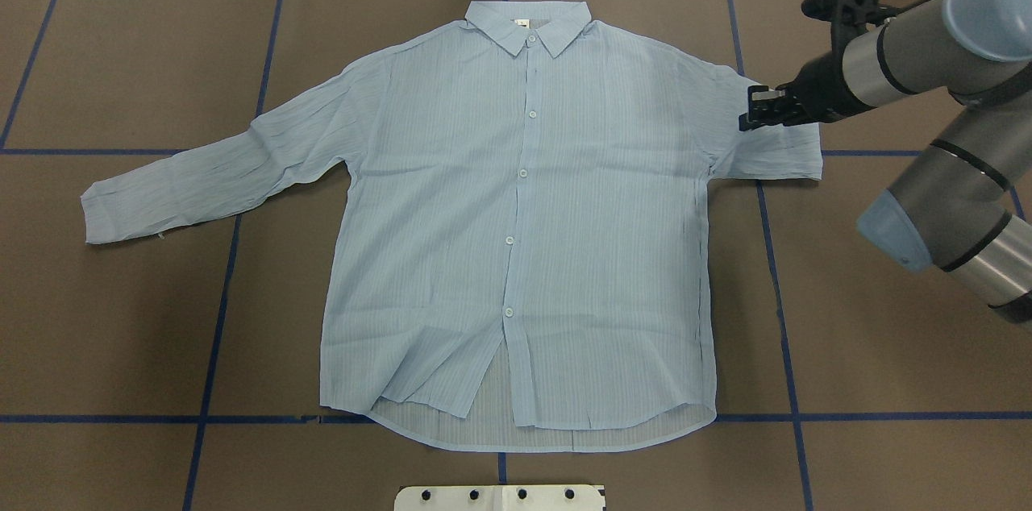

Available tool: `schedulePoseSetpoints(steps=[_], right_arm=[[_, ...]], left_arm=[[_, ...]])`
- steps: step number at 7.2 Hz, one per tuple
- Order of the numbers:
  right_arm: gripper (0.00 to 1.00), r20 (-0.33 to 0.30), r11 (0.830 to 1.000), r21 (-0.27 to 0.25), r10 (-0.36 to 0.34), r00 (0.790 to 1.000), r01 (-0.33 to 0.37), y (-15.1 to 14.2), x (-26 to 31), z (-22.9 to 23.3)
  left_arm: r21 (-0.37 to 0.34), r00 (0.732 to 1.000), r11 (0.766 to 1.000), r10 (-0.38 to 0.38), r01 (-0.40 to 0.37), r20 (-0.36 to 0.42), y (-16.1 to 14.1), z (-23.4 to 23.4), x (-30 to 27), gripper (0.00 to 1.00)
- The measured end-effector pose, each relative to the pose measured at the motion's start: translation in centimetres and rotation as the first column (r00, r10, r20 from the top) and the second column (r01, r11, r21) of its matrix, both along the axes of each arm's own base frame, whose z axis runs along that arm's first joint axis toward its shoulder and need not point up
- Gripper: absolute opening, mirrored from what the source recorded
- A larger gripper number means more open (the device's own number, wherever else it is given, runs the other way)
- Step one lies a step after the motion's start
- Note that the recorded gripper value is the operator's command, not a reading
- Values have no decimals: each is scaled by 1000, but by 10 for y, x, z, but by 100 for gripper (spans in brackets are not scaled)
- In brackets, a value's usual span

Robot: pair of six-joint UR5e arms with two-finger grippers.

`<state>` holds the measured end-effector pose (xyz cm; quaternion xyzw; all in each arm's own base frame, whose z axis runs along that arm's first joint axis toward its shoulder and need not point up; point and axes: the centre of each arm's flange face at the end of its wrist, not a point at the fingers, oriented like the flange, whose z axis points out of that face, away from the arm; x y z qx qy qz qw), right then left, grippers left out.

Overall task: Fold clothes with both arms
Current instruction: 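Carry the grasped sleeve with the right gripper across the shirt toward the collar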

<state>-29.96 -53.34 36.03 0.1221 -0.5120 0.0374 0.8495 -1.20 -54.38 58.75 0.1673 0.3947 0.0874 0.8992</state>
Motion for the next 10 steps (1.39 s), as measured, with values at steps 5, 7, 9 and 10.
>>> schedulePoseSetpoints(steps=[5,7,9,10], right_arm=[[0,25,997,70,42,999,-43,-60,-108,-152],[0,13,996,78,39,999,-40,-74,-162,-190],[0,-5,996,80,29,1000,-28,-81,-207,-219],[0,-14,997,80,22,1000,-21,-83,-224,-229]], left_arm=[[15,1000,1000,-4,4,1,0,26,-2,100],[10,1000,1000,-3,3,4,2,31,-2,100],[5,1000,1000,-5,4,6,3,34,-3,100],[4,1000,1000,-5,5,5,3,34,-3,100]])
